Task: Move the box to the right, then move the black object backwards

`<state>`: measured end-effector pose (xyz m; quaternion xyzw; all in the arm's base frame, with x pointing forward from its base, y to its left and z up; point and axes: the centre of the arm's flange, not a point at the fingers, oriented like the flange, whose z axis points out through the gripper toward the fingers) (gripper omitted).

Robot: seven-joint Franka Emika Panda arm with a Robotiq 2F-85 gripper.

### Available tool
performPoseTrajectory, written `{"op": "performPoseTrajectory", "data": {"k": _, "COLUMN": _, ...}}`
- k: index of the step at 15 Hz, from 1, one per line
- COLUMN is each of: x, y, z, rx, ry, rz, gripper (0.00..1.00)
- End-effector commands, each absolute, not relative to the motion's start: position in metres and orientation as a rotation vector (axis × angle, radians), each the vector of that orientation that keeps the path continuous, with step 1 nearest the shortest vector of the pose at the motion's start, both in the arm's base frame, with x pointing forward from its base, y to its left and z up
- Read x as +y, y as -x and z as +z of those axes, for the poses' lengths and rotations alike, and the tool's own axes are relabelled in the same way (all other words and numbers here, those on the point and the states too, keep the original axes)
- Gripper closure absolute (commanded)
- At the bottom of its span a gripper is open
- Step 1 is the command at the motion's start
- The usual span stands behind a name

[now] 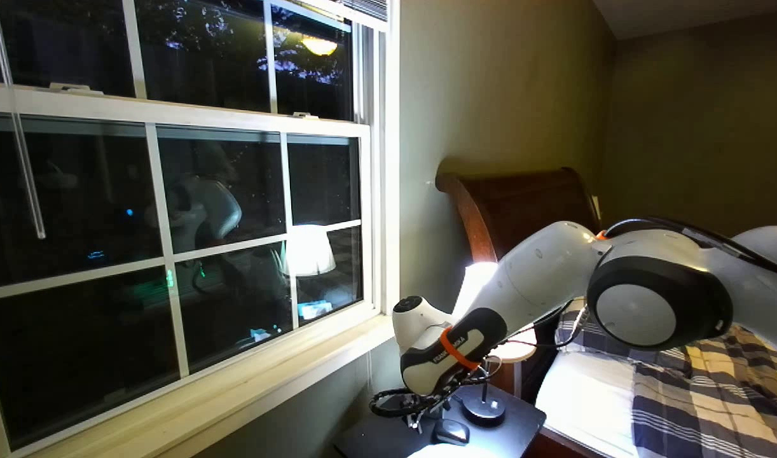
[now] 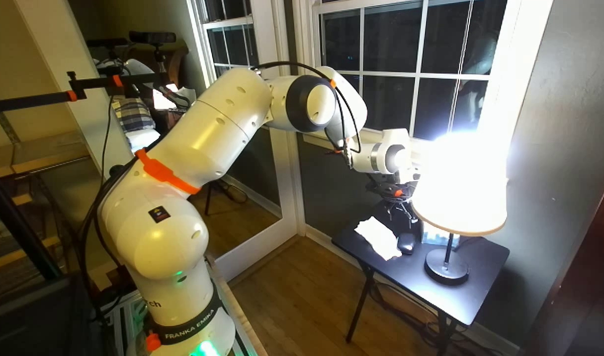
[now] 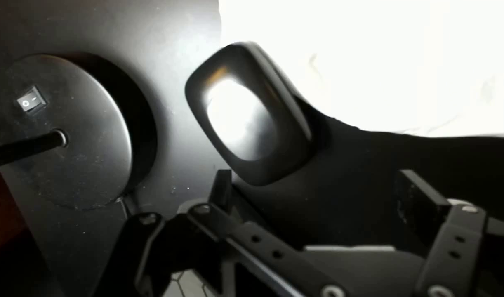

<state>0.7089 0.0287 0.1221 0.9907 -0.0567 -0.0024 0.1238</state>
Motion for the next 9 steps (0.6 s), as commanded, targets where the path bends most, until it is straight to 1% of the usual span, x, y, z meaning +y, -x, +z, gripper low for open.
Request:
{"op": "performPoseTrajectory", "data": {"k": 1, "x": 0.010, "y": -0.702, "z": 0.112, "rx": 0.002, "ry": -2.841, "rz": -0.108, "gripper": 0.00}}
{"op": "performPoseTrajectory", "data": {"k": 4, "x": 0.002, "y": -0.699, "z": 0.106, "rx": 0.085, "ry": -2.828, "rz": -0.204, "gripper": 0.00}}
{"op": "performPoseTrajectory", "data": {"k": 9, "x": -0.004, "y": -0.697, "z": 0.094, "rx": 0.185, "ry": -2.827, "rz": -0.264, "gripper": 0.00}}
